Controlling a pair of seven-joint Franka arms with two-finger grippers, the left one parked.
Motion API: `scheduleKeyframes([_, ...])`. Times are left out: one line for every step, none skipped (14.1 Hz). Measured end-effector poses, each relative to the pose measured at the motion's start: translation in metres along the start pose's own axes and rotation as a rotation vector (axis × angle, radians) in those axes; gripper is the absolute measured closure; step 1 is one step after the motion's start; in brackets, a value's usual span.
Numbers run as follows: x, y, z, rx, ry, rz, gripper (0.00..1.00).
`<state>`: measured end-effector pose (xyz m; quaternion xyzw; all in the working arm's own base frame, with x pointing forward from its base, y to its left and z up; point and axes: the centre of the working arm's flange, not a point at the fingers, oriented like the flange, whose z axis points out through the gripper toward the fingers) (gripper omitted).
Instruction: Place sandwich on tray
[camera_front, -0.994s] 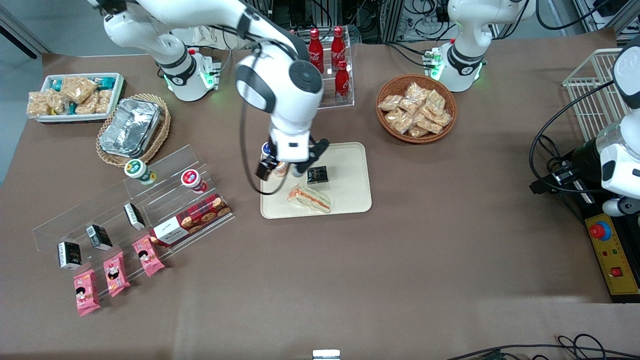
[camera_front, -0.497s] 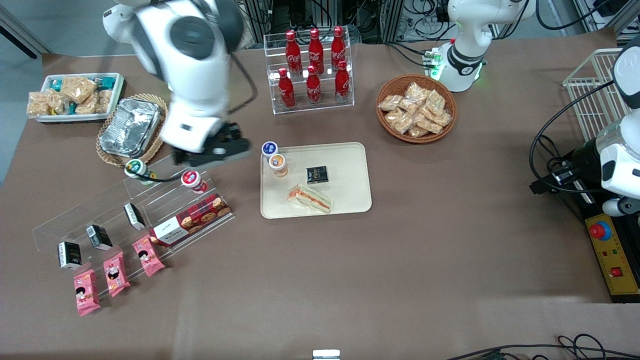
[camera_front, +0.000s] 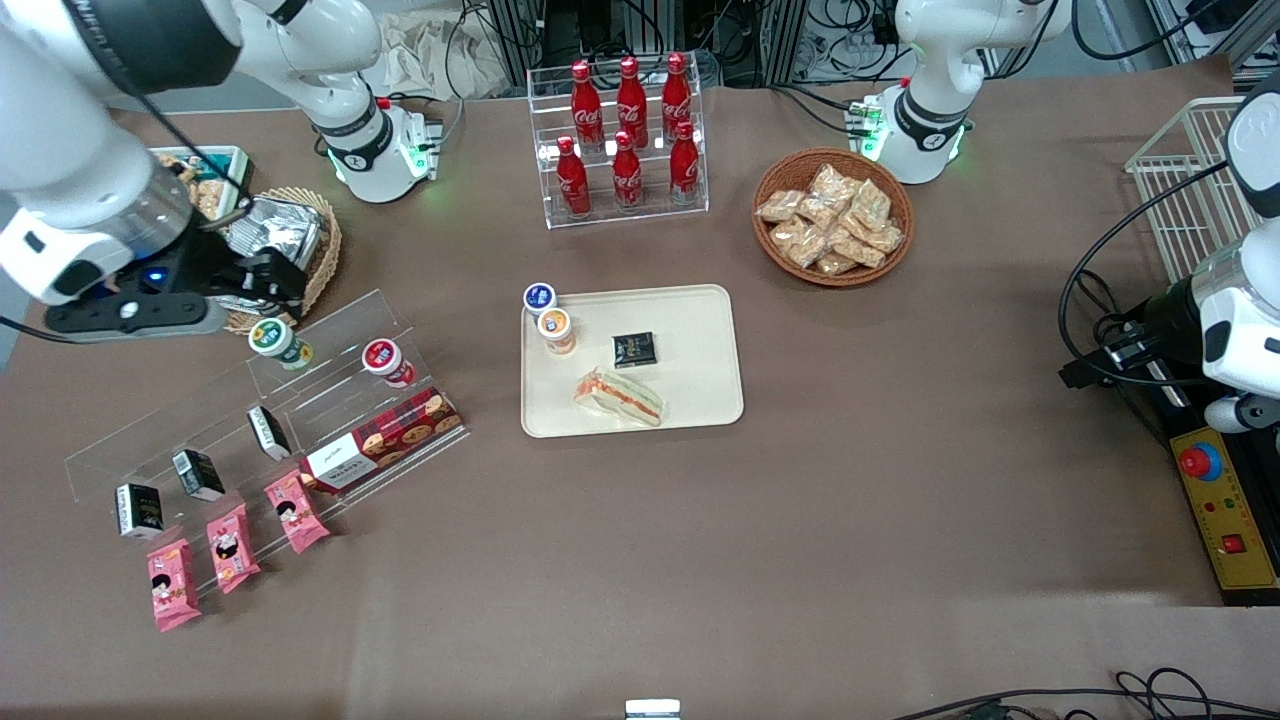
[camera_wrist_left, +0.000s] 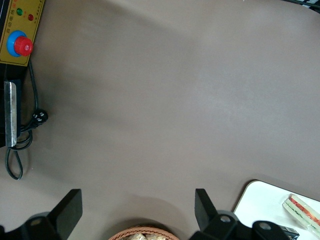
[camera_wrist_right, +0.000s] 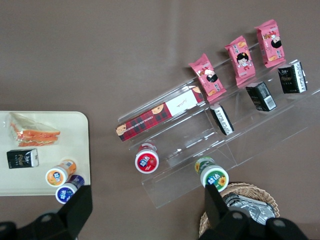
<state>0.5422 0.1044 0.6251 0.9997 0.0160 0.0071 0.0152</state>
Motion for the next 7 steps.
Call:
scheduleKeyframes([0.001,0.016,0.0,0.012,-0.002,0.009,0.01])
scheduleKeyframes([0.001,0.034,-0.001,0.023,-0.001,0.01,0.0])
scheduleKeyframes([0.001,0.053,-0.003,0.03,0.002,0.013,0.0])
scheduleKeyframes([0.001,0.073,-0.004,0.034,0.002,0.027,0.0])
scheduleKeyframes([-0.002,0.091,-0.005,0.036,-0.003,0.047,0.0])
scheduleKeyframes([-0.005,0.109,-0.006,0.038,-0.013,0.073,0.0])
scheduleKeyframes([-0.008,0.124,-0.007,0.04,-0.021,0.095,0.0])
